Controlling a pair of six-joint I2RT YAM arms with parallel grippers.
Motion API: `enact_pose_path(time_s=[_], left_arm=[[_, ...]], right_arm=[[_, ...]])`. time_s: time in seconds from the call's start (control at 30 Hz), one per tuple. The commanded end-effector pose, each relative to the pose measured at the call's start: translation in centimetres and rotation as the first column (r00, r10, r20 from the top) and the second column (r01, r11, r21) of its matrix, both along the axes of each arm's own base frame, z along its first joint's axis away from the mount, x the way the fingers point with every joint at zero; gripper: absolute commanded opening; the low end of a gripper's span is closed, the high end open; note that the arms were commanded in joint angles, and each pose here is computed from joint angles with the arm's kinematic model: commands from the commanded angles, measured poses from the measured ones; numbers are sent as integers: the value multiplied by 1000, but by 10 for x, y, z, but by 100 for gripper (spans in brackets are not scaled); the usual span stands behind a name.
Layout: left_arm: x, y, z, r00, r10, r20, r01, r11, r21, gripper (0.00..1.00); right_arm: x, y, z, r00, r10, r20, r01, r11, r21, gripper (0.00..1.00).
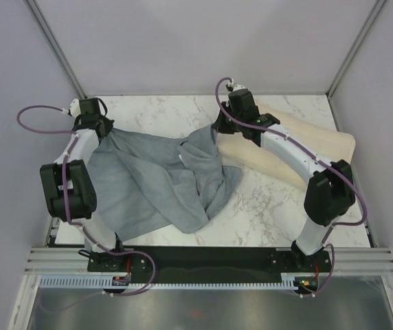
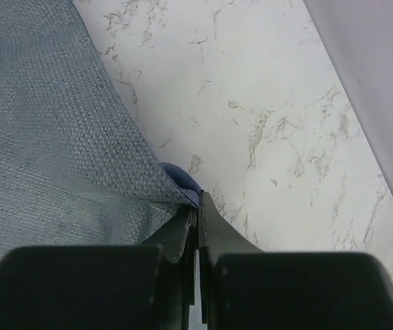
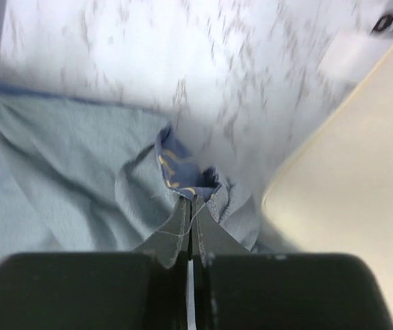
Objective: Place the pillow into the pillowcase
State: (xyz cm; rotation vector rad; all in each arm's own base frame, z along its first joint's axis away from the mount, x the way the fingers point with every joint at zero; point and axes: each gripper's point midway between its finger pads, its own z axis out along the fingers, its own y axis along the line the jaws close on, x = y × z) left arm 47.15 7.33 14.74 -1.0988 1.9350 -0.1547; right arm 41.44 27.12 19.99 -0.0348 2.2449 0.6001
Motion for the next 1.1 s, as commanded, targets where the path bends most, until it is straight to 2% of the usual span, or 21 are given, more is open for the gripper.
enact_pose_path(time_s=[0.0,0.03,0.07,0.1,0.13,0.17,0.2,0.23,0.37,0.4,0.43,0.47,0.5,0.53,0.57,0.63,0.73,0.87,0.97,1.03,1.07], left_arm=[[37,9,20,999,19,38,-19,1000,-3,2],[42,10,20,999,18,33,-18,1000,-11,2],[44,11,15,1000,15,10,-15,1000,-22,12],[52,11,27,999,4,34,-3,1000,-30,26],[53,7,32,999,-24,44,26,998,-53,34],[51,9,43,998,-29,63,33,998,-56,64],[47,9,46,997,-28,67,32,998,-57,86],[43,6,52,996,-34,77,39,998,-56,100],[18,-10,80,985,-122,119,125,992,-19,100],[9,-19,74,983,-150,105,153,988,-24,100],[-1,-35,94,971,-190,144,193,981,-8,100],[-13,-45,83,968,-220,118,222,975,0,100],[-20,-57,86,961,-248,124,249,969,8,100],[-31,-84,99,939,-309,150,309,951,24,100],[-41,-93,89,935,-331,129,330,944,29,100],[-56,-137,94,897,-420,138,417,907,55,100],[-74,-176,82,855,-505,117,503,863,46,100],[-94,-197,54,832,-552,56,550,834,42,100],[-111,-208,28,803,-596,-5,596,802,37,100],[-120,-214,12,785,-618,-43,619,785,32,100],[-126,-214,0,780,-622,-70,625,780,26,100]], right_arm=[[60,-20,34,991,-105,84,101,994,49,0],[72,-19,21,992,-110,64,108,994,33,0],[80,-18,23,992,-106,74,104,994,22,0],[93,-18,43,988,-112,111,108,993,37,5],[98,-20,29,990,-117,79,117,993,6,41],[106,-25,41,985,-140,100,140,990,8,51],[106,-28,40,985,-143,95,143,990,2,60],[104,-30,47,984,-139,108,140,990,3,72],[79,-50,57,980,-146,133,153,987,-43,78],[68,-61,40,982,-156,106,166,982,-87,79],[57,-70,53,977,-166,131,178,981,-83,79],[44,-82,28,981,-175,85,184,975,-124,80],[37,-89,25,980,-183,84,194,971,-142,83],[28,-97,27,979,-183,94,197,967,-163,93],[17,-105,6,980,-190,59,198,959,-204,98],[12,-115,-10,977,-210,42,214,943,-257,98],[13,-112,-37,979,-204,-15,191,938,-290,98],[33,-91,-37,976,-216,30,212,904,-370,98],[43,-91,-69,964,-266,7,237,846,-477,98],[41,-112,-107,941,-339,-16,269,773,-575,98],[40,-120,-118,925,-379,-25,294,756,-584,94]])
